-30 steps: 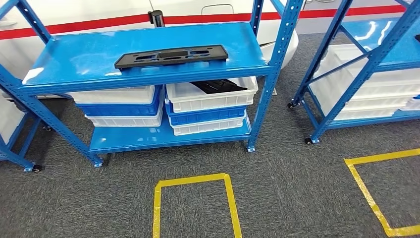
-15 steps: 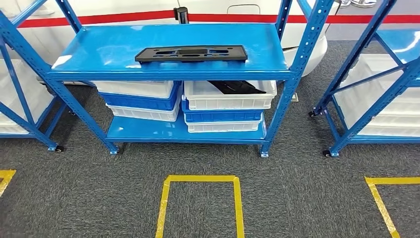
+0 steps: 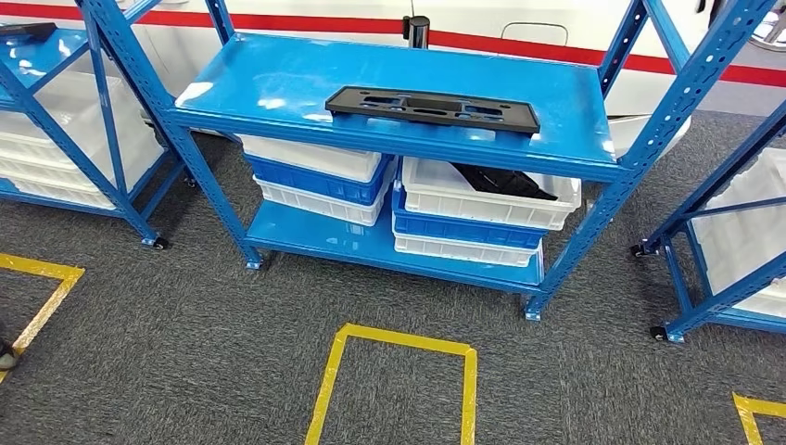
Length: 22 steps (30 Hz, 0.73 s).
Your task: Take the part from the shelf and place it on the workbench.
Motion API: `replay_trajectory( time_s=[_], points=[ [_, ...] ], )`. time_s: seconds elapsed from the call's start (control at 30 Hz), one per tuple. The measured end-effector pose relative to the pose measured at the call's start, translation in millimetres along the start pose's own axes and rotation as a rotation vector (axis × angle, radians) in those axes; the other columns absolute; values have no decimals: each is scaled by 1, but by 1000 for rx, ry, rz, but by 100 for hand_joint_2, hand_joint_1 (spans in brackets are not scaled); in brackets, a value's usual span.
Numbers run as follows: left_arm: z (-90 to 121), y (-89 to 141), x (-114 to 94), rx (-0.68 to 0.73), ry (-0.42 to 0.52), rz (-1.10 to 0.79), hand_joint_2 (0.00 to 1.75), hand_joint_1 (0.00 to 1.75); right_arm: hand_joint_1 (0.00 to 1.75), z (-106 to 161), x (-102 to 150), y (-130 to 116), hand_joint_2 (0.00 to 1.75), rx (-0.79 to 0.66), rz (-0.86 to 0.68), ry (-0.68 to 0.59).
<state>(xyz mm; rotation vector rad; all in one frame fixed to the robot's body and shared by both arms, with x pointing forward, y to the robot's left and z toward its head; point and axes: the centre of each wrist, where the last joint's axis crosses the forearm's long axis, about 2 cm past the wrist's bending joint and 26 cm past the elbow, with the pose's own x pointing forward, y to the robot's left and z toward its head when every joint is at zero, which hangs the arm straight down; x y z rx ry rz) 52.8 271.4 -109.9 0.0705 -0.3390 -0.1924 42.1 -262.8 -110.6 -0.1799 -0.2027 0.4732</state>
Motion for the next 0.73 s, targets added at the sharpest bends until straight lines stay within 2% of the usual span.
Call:
replay_trajectory(
  time_s=[0.1, 0.23, 0.27, 0.37, 0.4, 0.73],
  points=[
    [0, 1, 0, 4, -7, 2, 175, 0, 0, 0, 2, 1, 175, 6, 3, -2],
    [0, 1, -1, 5, -9, 2, 175, 0, 0, 0, 4, 2, 175, 33, 10, 3],
    [0, 1, -1, 5, -10, 2, 175, 0, 0, 0, 4, 2, 131, 42, 11, 2],
    [0, 2, 0, 6, -12, 1, 175, 0, 0, 0, 4, 3, 131, 61, 8, 3],
    [0, 1, -1, 4, -12, 1, 175, 0, 0, 0, 4, 3, 175, 64, 5, 5],
    [-1, 6, -1, -7, -41, 13, 175, 0, 0, 0, 9, 1, 175, 38, -35, 10]
  ],
)
